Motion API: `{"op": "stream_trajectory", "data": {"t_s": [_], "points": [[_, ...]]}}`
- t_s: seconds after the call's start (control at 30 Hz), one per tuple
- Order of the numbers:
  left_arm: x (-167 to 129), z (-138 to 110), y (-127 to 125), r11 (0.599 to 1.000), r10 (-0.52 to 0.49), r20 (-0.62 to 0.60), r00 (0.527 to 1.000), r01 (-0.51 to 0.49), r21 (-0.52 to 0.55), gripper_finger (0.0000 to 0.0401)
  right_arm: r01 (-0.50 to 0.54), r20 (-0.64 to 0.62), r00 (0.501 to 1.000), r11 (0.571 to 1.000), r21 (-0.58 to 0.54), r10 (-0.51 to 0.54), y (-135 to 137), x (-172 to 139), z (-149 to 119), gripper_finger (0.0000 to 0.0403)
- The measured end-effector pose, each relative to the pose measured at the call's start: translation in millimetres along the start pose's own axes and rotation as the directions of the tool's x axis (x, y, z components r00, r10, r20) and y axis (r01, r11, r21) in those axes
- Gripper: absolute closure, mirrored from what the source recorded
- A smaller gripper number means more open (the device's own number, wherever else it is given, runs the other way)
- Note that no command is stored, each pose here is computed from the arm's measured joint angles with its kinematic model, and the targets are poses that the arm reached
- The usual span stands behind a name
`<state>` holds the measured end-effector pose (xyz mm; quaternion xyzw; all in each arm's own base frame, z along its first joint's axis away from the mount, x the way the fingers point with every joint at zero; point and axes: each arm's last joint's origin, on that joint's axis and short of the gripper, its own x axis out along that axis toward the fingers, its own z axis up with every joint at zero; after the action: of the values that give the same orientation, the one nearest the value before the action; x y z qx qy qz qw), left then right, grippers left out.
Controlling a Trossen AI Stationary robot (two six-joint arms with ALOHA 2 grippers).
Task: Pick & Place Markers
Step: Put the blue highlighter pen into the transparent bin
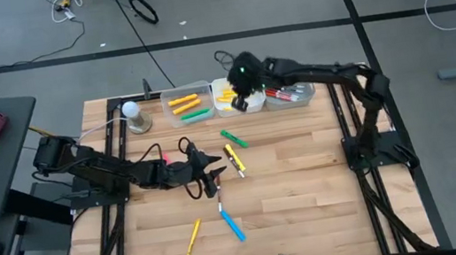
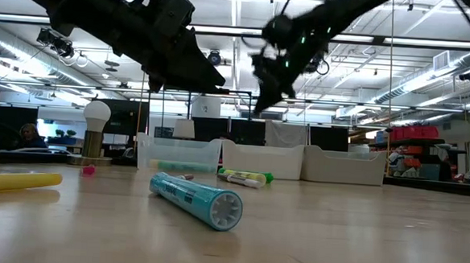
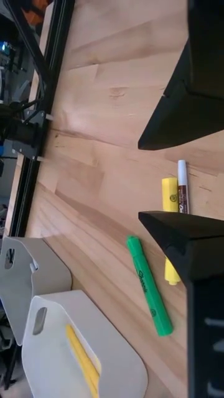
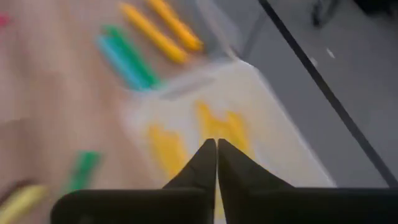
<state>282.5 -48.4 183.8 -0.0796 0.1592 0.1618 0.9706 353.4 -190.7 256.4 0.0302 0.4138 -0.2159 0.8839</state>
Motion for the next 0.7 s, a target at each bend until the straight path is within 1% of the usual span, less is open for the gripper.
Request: {"op": "stream_trajectory", "data": {"t_s": [0.07,0.13,0.2,0.27,0.33,0.43,0.57,0.7], "points": [[-4,2,-3,1.0,-0.007,0.01,1.0,0.006,0.008,0.0224,-0.033,0.041,0.999,0.998,-0.046,0.035,23,-16,2,0.0398],[-13,5,-7,1.0,0.003,0.016,1.0,-0.003,0.031,0.0224,-0.047,0.078,0.995,0.995,-0.092,0.054,49,-29,0,0.0398],[-24,8,-9,0.998,0.034,0.015,0.999,-0.035,0.054,0.0224,-0.049,0.124,0.99,0.991,-0.122,0.064,75,-42,-7,0.0395],[-38,11,-9,0.994,0.085,0.014,0.996,-0.086,0.075,0.0224,-0.054,0.153,0.985,0.988,-0.144,0.076,99,-50,-20,0.0394],[-55,15,-9,0.988,0.135,0.022,0.991,-0.136,0.076,0.0224,-0.078,0.173,0.979,0.985,-0.156,0.105,121,-56,-37,0.0395],[-79,18,-5,0.978,0.201,0.032,0.979,-0.203,0.052,0.0224,-0.144,0.209,0.962,0.976,-0.161,0.176,149,-62,-62,0.04],[-106,20,3,0.979,0.203,0.007,0.979,-0.203,-0.014,0.0224,-0.23,0.201,0.945,0.961,-0.154,0.258,179,-64,-99,0.04],[-130,14,11,0.978,0.18,-0.056,0.982,-0.185,-0.096,0.0224,-0.243,0.188,0.949,0.967,-0.074,0.253,197,-62,-135,0.0399]]}}
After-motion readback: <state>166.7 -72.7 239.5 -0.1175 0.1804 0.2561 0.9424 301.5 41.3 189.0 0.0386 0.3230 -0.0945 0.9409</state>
